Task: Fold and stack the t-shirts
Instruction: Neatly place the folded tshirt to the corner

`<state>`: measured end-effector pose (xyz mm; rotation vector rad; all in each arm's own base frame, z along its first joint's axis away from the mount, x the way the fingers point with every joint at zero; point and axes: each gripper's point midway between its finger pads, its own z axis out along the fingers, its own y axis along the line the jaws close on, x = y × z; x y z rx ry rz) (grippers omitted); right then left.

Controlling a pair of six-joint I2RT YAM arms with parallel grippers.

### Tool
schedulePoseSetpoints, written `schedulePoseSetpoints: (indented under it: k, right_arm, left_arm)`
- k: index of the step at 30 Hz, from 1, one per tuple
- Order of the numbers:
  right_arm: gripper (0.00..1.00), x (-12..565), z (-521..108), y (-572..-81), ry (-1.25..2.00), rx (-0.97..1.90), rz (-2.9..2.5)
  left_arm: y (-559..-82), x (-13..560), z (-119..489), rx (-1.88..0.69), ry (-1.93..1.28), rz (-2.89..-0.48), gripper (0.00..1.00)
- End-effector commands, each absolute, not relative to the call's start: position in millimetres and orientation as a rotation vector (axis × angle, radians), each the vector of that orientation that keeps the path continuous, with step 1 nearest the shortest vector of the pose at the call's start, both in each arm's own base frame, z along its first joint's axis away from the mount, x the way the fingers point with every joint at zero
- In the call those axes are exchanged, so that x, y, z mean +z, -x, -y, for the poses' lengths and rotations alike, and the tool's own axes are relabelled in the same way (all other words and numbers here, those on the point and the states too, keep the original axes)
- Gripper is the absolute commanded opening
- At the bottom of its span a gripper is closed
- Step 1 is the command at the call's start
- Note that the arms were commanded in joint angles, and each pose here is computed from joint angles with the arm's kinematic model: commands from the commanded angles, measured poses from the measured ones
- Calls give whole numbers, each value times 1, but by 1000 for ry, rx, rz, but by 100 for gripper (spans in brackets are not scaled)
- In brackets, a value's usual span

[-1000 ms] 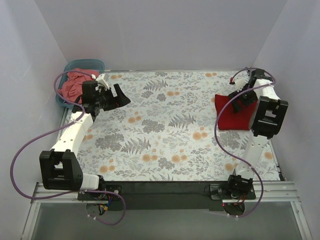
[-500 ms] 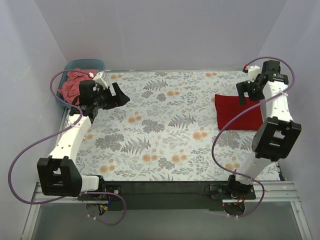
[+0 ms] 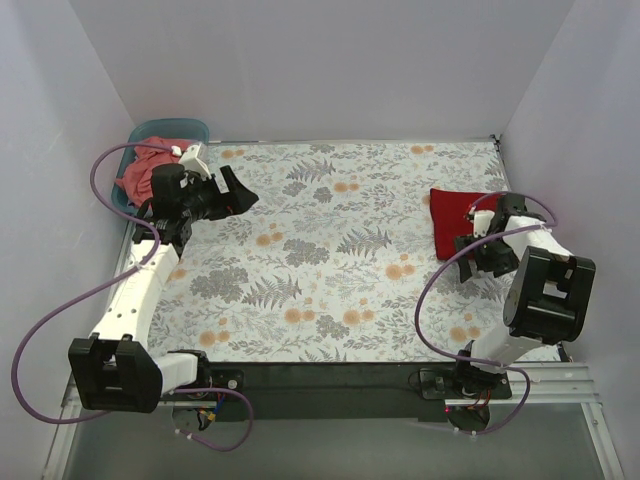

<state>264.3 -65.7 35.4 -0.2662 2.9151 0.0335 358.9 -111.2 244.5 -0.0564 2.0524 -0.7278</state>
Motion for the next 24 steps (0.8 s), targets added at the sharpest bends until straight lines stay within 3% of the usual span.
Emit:
schedulePoseSetpoints:
  k: [1, 24]
  right_arm:
    - [98, 32, 75, -299, 251, -38, -2783]
    - [98, 8, 90, -411, 208, 4, -2682]
  left_arm:
    - [-355, 253, 109, -718, 40, -2021, 83]
    - [-363, 241, 104, -677, 41, -2052, 83]
